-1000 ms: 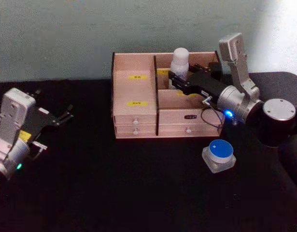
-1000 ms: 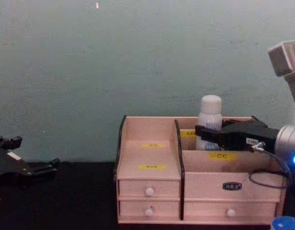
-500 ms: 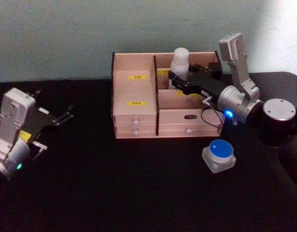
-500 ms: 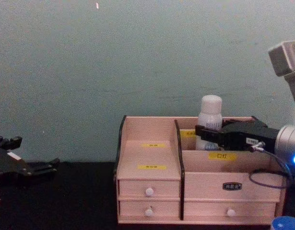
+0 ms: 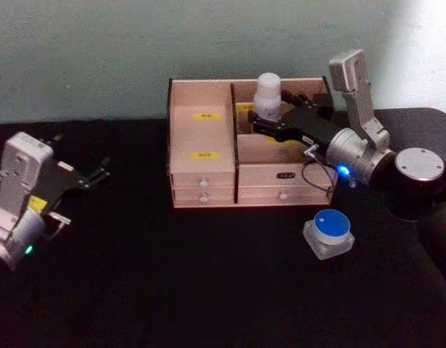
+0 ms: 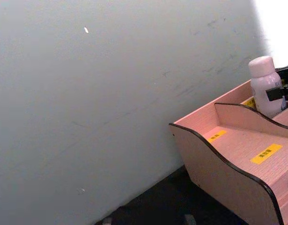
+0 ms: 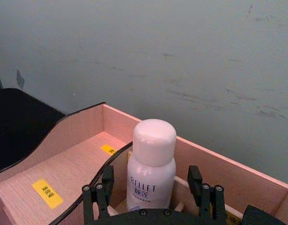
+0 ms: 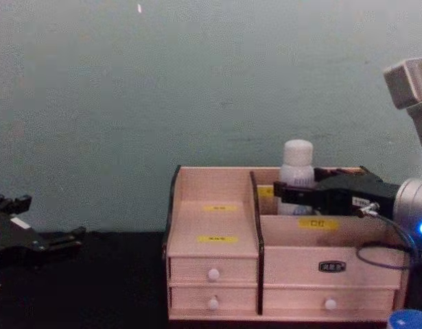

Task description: Pick up the facial cleanser and watermelon frost from the table and place them into the tiered storage box.

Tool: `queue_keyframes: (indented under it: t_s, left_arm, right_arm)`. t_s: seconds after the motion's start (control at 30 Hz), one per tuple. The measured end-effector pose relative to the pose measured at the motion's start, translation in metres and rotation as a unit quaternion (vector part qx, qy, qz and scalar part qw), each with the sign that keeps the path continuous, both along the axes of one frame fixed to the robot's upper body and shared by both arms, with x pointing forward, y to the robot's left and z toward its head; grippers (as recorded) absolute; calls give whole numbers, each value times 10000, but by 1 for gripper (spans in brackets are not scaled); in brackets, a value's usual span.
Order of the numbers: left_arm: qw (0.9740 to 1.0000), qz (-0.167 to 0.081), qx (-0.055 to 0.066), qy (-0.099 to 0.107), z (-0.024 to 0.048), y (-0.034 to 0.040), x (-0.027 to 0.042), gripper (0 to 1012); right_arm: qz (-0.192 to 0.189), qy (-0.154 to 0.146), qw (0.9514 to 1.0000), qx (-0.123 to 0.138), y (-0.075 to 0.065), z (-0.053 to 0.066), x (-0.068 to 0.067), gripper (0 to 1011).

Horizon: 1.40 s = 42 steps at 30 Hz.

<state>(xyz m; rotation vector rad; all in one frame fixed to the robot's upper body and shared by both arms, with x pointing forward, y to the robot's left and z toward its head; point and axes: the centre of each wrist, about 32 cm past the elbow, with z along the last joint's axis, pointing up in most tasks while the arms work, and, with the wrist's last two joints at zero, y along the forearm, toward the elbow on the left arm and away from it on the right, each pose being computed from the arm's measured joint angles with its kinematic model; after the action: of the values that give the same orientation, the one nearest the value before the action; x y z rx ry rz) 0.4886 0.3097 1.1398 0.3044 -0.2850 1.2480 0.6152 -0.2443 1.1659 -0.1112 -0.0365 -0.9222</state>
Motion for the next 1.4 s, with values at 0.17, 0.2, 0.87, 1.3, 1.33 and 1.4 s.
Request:
queue_keyframes:
  t_s: [0.17, 0.2, 0.87, 1.3, 1.33, 1.4]
  left_arm:
    - [10000, 0, 0, 0, 0, 0, 0, 1001]
    - [10000, 0, 0, 0, 0, 0, 0, 1001]
    - [10000, 0, 0, 0, 0, 0, 0, 1001]
    - [10000, 0, 0, 0, 0, 0, 0, 1001]
    - [10000, 0, 0, 0, 0, 0, 0, 1001]
    - [10000, 0, 0, 0, 0, 0, 0, 1001]
  right_arm:
    - [0, 1, 10000, 0, 0, 0, 0, 1000]
    - [0, 1, 10000, -1, 0, 0, 0, 1000]
    - [167, -312, 9993, 76, -239, 207, -394, 1000]
    - [287, 27, 9996, 6, -611, 394, -930, 1000]
    - [309, 61, 9995, -26, -638, 418, -981, 1000]
    - [327, 117, 9994, -64, -669, 438, -1032, 1000]
